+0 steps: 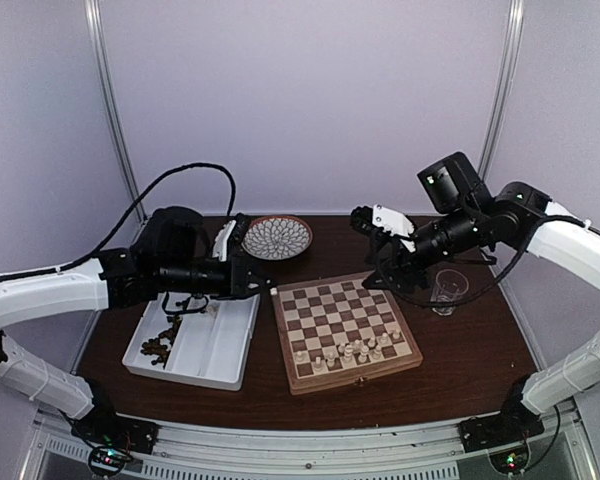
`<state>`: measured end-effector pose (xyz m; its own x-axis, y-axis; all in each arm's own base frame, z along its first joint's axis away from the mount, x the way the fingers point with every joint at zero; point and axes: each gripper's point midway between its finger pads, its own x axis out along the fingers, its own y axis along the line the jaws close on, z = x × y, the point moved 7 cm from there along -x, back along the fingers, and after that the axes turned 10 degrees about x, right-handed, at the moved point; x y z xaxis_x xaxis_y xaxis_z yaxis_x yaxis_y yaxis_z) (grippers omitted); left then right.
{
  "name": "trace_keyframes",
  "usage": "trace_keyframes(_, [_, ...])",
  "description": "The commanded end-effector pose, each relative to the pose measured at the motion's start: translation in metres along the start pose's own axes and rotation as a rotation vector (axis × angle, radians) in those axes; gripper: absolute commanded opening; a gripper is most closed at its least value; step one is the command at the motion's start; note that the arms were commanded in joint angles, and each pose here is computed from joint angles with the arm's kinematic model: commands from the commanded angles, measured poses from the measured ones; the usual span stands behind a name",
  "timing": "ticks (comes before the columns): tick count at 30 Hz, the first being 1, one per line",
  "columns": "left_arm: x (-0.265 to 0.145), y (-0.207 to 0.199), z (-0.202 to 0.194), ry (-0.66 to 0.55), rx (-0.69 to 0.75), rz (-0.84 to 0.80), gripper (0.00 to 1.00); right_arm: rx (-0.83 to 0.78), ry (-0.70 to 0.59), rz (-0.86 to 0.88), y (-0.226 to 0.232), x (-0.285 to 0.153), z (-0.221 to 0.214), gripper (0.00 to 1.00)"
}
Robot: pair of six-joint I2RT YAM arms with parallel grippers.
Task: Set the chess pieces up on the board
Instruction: Pass from the left arm to the right
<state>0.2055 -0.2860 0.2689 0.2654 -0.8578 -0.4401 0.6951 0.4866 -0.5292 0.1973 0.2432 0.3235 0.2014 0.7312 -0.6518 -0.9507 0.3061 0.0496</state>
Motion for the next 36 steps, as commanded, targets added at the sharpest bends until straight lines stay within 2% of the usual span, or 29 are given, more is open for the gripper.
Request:
trace_keyframes(1, [-0.026,-0.007,0.041,-0.49,-0.285,0.073,0.05,-0.014,-0.042,-0.22,-0.008,-0.004,0.033,0.52])
trace_keyframes(5, [-0.028,-0.007,0.049,-0.577,-0.374,0.067,0.05,-0.022,-0.076,-0.217,0.001,0.004,0.061,0.51])
trace_keyframes(10, [-0.01,-0.007,0.049,-0.582,-0.483,-0.014,0.06,-0.064,-0.075,-0.203,0.016,0.028,0.088,0.51])
trace_keyframes(18, [0.004,-0.03,0.057,-0.582,-0.486,-0.131,0.06,-0.011,-0.117,-0.282,0.017,0.048,0.12,0.49])
trace_keyframes(22, [0.001,-0.033,0.058,-0.591,-0.483,-0.136,0.06,0.032,-0.114,-0.321,0.011,0.057,0.124,0.49])
trace_keyframes(36, [-0.007,-0.032,0.057,-0.628,-0.489,-0.141,0.07,0.061,-0.081,-0.275,0.015,0.074,0.12,0.42])
